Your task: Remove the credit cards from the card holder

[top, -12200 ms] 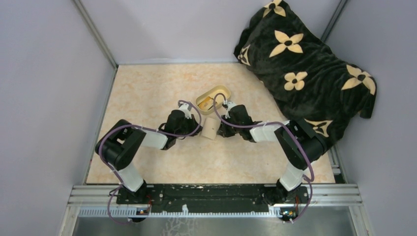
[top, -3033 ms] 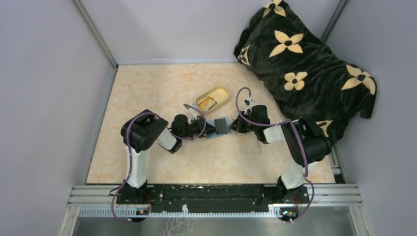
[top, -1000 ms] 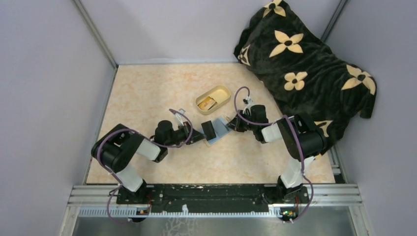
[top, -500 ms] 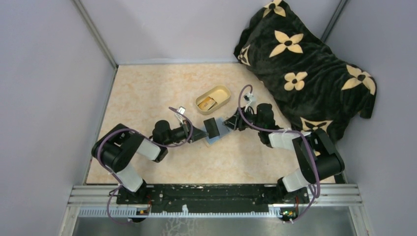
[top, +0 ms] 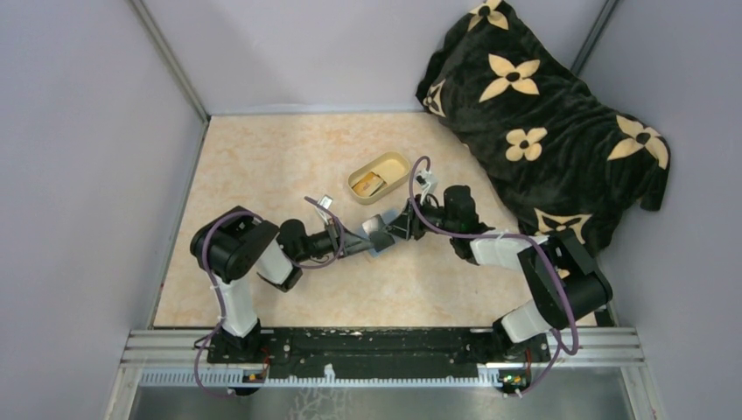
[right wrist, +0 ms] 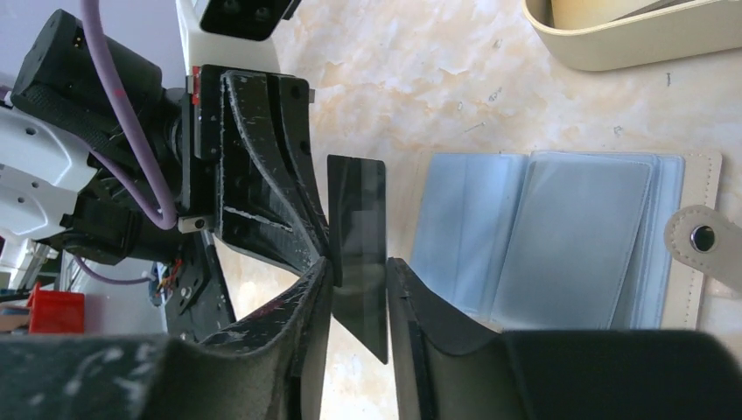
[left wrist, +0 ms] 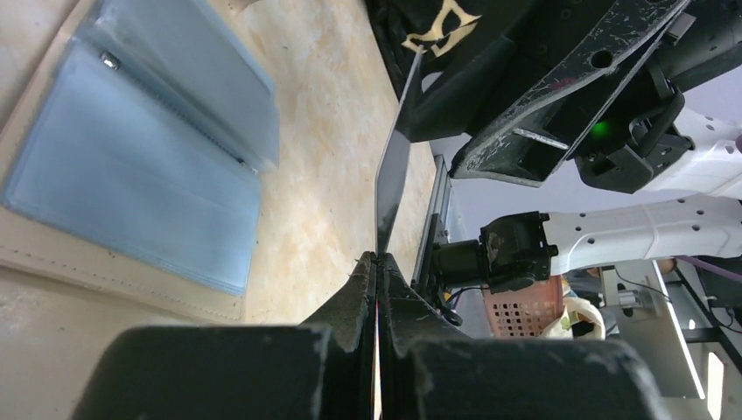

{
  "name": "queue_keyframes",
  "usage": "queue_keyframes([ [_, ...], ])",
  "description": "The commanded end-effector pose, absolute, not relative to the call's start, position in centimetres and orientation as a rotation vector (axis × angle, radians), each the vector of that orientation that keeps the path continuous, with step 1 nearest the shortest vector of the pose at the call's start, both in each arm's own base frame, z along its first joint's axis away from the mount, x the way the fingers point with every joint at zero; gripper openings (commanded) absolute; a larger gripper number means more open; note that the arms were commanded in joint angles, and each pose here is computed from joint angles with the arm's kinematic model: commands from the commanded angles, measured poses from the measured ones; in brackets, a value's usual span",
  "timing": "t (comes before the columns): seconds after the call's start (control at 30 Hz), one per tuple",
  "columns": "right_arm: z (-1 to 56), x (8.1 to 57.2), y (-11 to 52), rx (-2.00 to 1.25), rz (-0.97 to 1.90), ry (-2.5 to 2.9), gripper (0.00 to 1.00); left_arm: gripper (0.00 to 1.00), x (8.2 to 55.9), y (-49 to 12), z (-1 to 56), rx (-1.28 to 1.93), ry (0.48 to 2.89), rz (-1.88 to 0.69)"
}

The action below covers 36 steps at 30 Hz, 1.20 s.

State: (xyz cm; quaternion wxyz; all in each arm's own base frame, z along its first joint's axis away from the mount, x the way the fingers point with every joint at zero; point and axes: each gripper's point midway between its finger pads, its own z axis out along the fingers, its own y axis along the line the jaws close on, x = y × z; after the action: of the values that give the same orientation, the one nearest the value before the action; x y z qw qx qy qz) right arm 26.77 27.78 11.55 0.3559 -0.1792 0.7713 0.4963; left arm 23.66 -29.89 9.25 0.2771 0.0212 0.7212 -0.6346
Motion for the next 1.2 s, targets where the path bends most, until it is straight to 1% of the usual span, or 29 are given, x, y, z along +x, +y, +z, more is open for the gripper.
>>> queue_keyframes([
  [0.0,14.6,27.4,29.1,-0.537,1.309,1.871,0.28,0.00,23.4,-30.0,14.2,0.162,1.672,-1.793],
  [0.17,14.3,27.3,29.1,-0.537,1.309,1.877,0.24,0.00,23.6,-30.0,14.9,0.179,1.646,-1.789],
  [0.27,14.3,27.1,29.2,-0.548,1.328,1.873,0.19,0.00,23.7,-30.1,15.1,0.184,1.640,-1.794],
  [0.5,13.7,26.6,29.5,-0.568,1.371,1.876,0.17,0.00,24.1,-30.4,15.8,0.193,1.618,-1.802],
  [0.6,14.0,26.2,29.8,-0.575,1.417,1.856,0.12,0.00,24.4,-30.5,15.8,0.192,1.615,-1.810],
  [0.67,14.0,26.2,29.8,-0.577,1.426,1.854,0.02,0.00,24.5,-30.7,15.8,0.195,1.612,-1.813],
  [0.7,14.1,26.2,29.8,-0.578,1.426,1.852,0.00,0.00,24.5,-30.6,15.9,0.195,1.610,-1.811],
  [0.83,14.1,26.4,29.7,-0.568,1.402,1.857,0.00,0.00,24.5,-30.5,15.6,0.182,1.621,-1.800],
  [0.87,14.2,26.5,29.6,-0.571,1.392,1.857,0.00,0.07,24.7,-30.3,15.4,0.162,1.630,-1.793],
  [0.9,14.3,26.6,29.6,-0.575,1.383,1.859,0.00,0.18,24.8,-30.1,15.1,0.145,1.641,-1.787],
  [1.0,14.6,26.8,28.9,-0.597,1.359,1.863,0.00,0.38,24.7,-29.5,14.8,0.153,1.650,-1.787],
  [1.07,15.0,26.6,28.4,-0.614,1.366,1.860,0.00,0.47,24.7,-29.0,14.9,0.182,1.648,-1.792],
  [1.17,15.4,25.6,28.0,-0.668,1.370,1.867,0.00,0.49,24.1,-28.5,15.5,0.282,1.627,-1.792],
])
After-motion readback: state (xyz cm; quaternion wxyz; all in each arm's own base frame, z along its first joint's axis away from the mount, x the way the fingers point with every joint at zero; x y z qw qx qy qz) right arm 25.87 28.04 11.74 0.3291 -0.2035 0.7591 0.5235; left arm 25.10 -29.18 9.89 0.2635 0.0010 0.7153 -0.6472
